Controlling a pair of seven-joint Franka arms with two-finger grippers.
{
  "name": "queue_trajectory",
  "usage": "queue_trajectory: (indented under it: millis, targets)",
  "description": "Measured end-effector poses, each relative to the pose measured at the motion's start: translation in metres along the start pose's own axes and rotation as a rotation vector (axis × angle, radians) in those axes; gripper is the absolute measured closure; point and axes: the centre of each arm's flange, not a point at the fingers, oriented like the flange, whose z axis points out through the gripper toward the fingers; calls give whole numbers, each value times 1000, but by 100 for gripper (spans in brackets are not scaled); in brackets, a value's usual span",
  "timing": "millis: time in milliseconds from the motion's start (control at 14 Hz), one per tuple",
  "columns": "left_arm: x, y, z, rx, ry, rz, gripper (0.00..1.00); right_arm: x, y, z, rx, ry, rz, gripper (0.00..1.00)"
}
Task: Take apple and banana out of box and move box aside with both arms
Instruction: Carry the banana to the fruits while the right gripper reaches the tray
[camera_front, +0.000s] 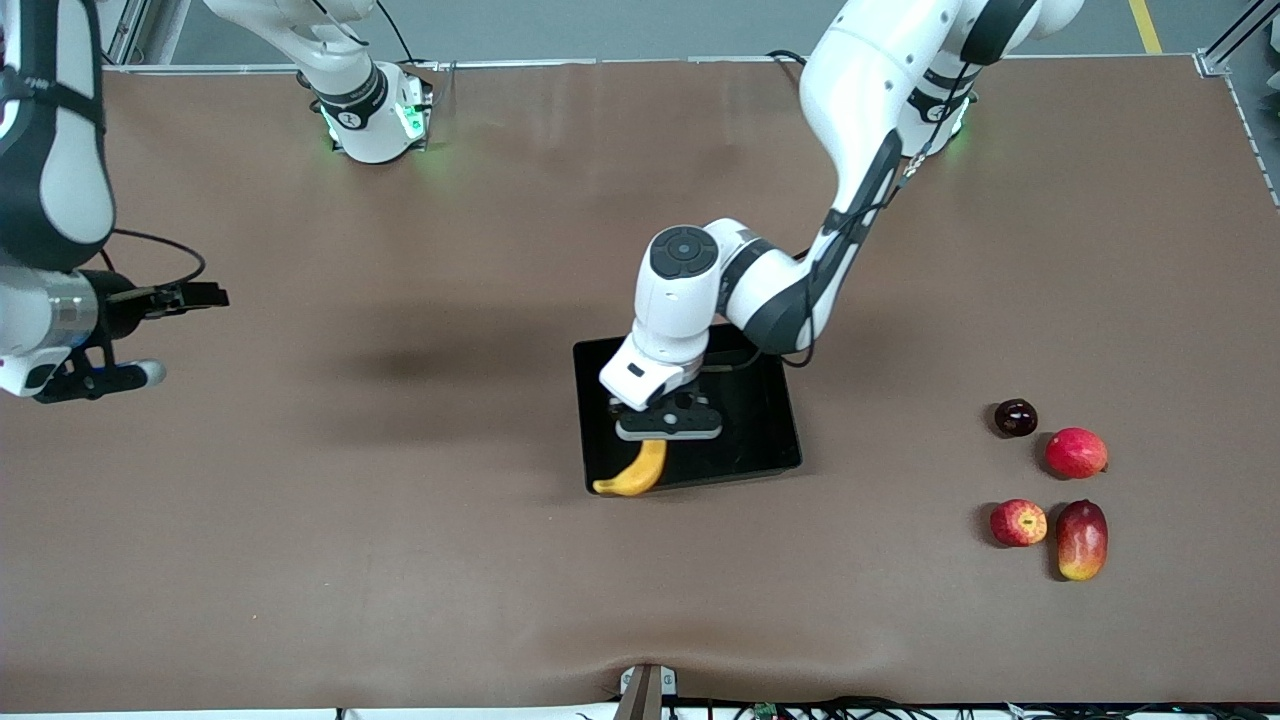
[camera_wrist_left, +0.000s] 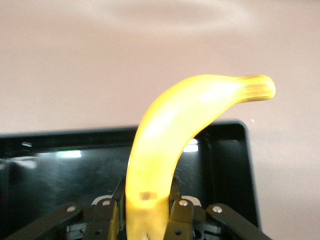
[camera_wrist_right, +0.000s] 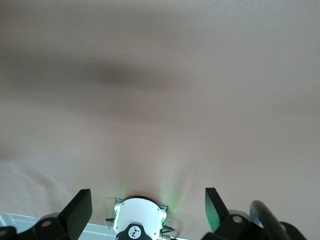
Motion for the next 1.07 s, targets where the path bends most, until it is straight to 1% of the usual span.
queue_trajectory:
  millis: [143, 286, 429, 500, 571, 643, 714, 786, 929, 1071]
  targets:
    - [26, -27, -25, 57, -11, 23, 65, -1, 4, 0, 55, 9, 5, 0]
    - [50, -66, -42, 113, -47, 44, 65, 2, -12, -1, 115, 20, -21, 0]
    - [61, -111, -38, 158, -88, 42, 65, 7, -38, 1, 164, 17, -11, 0]
    - [64, -136, -31, 179, -111, 40, 65, 10, -54, 2, 171, 15, 20, 0]
    - [68, -164, -22, 200, -137, 40, 65, 15, -75, 2, 163, 22, 55, 0]
    - [72, -193, -13, 218, -160, 34, 65, 22, -101, 3, 146, 44, 85, 0]
    - [75, -221, -3, 228, -174, 19, 65, 31, -128, 8, 129, 77, 99, 0]
    - [78, -248, 8, 233, -168, 9, 65, 39, -155, 17, 115, 114, 97, 0]
    - [73, -296, 34, 256, -111, 32, 65, 54, -202, 42, 93, 179, 74, 0]
    - [61, -340, 60, 271, -84, 48, 65, 64, -239, 62, 80, 225, 60, 0]
